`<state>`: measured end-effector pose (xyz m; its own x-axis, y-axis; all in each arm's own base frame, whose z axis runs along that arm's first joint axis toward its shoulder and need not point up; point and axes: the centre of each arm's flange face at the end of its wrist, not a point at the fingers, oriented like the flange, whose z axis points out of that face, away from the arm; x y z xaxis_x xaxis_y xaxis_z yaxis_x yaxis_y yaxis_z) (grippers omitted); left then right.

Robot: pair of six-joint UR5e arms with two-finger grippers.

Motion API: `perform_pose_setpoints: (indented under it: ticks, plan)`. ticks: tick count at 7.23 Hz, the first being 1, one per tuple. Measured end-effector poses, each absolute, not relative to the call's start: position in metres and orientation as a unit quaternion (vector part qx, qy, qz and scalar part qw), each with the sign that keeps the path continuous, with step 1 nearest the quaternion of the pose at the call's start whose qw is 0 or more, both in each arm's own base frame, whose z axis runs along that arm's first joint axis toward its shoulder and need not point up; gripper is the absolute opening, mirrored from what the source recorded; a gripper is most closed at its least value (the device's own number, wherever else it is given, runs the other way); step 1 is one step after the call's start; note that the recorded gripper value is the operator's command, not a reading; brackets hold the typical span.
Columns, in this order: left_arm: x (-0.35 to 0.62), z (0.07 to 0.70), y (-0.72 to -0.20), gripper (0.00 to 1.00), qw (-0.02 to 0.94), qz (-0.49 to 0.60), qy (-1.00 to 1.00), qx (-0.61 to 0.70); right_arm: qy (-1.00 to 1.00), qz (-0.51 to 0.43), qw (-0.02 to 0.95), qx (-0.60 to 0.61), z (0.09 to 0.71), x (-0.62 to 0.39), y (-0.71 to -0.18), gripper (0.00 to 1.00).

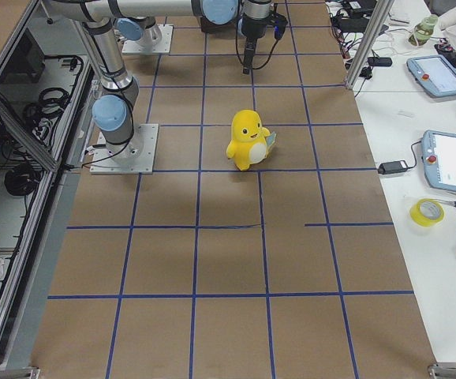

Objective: Pull drawer sideways
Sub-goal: 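Pull the handle with the left gripper, sliding the drawer out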

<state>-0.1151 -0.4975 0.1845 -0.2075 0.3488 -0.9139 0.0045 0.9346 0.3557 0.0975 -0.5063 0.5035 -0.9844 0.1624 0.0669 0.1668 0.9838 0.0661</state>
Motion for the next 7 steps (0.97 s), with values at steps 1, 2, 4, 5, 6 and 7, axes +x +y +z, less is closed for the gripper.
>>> perform_pose_setpoints:
  ticks: [1,2,4,5,6,7]
  plan:
    - [-0.118,0.184,-0.497,0.06,0.619,0.138,0.764,0.118,-0.995,-0.036,0.031,-0.083,0.503,0.097,-0.506,1.00]
    - [-0.121,0.184,-0.496,0.06,0.619,0.137,0.764,0.121,-0.995,-0.036,0.031,-0.083,0.503,0.097,-0.506,1.00]
    - [-0.127,0.184,-0.495,0.06,0.619,0.135,0.763,0.128,-0.995,-0.036,0.031,-0.083,0.503,0.097,-0.506,1.00]
    - [-0.131,0.184,-0.494,0.06,0.620,0.132,0.762,0.132,-0.995,-0.036,0.031,-0.083,0.503,0.097,-0.506,1.00]
    - [-0.135,0.184,-0.493,0.06,0.620,0.130,0.762,0.134,-0.995,-0.036,0.031,-0.083,0.503,0.097,-0.506,1.00]
    - [-0.138,0.185,-0.493,0.06,0.620,0.126,0.762,0.136,-0.995,-0.036,0.031,-0.083,0.503,0.097,-0.506,1.00]
